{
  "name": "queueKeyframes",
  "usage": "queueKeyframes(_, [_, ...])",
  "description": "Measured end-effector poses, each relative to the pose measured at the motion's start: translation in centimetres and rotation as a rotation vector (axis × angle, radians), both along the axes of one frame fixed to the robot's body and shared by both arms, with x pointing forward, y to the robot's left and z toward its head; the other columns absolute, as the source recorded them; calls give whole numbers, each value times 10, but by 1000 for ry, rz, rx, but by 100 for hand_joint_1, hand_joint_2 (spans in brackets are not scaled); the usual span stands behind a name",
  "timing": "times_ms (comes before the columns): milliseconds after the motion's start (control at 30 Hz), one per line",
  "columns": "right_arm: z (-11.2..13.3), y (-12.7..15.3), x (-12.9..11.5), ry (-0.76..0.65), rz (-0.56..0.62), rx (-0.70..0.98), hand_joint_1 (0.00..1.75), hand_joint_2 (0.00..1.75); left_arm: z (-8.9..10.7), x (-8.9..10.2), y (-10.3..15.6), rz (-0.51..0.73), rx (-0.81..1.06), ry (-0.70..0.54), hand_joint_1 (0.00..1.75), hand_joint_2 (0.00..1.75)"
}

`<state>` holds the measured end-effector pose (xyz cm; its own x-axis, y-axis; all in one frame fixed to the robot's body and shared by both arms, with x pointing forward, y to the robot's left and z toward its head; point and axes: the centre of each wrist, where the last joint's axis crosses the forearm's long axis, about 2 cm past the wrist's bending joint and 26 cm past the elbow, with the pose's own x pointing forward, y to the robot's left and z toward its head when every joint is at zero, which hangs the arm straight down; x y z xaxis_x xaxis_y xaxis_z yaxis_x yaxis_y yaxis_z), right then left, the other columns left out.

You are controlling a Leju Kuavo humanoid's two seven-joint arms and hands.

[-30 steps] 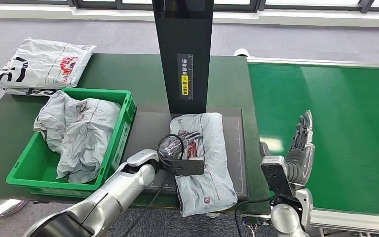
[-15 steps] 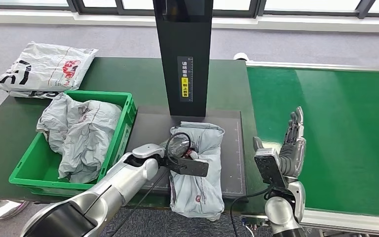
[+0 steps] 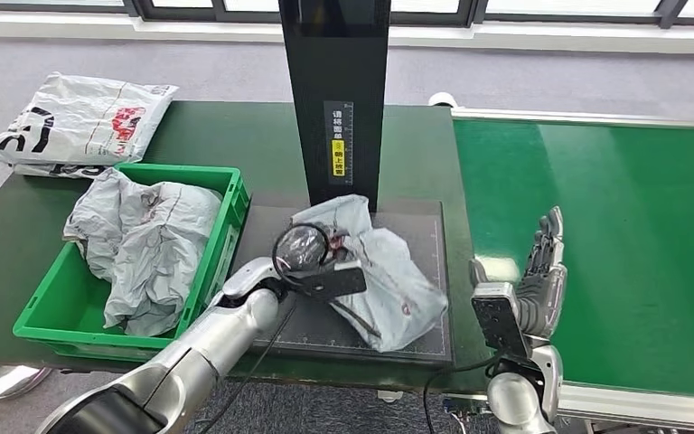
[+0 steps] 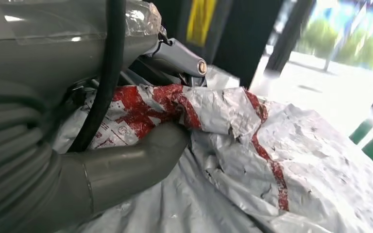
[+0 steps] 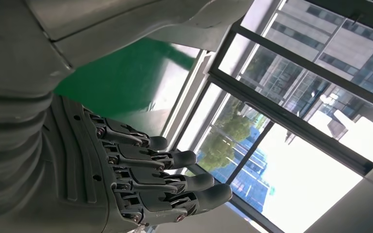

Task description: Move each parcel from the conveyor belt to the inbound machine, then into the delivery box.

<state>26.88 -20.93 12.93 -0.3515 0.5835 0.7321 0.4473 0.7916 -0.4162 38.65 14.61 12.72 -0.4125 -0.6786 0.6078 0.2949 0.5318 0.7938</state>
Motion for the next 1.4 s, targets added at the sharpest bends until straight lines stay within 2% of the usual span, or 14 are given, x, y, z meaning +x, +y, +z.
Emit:
queueKeyframes(133, [-2,-2,-4,1,-14,2,0,175,24,6,5,38,-111,-38,175,175])
queueKeyframes(367, [-1,-4,-4,0,-19,3,0,175,36,7,12,65,-164,-86,175,175])
queueKeyframes(1400, [-1,-4,-4,0,-20,4,0,175,38,6,14,69,-176,-104,175,175])
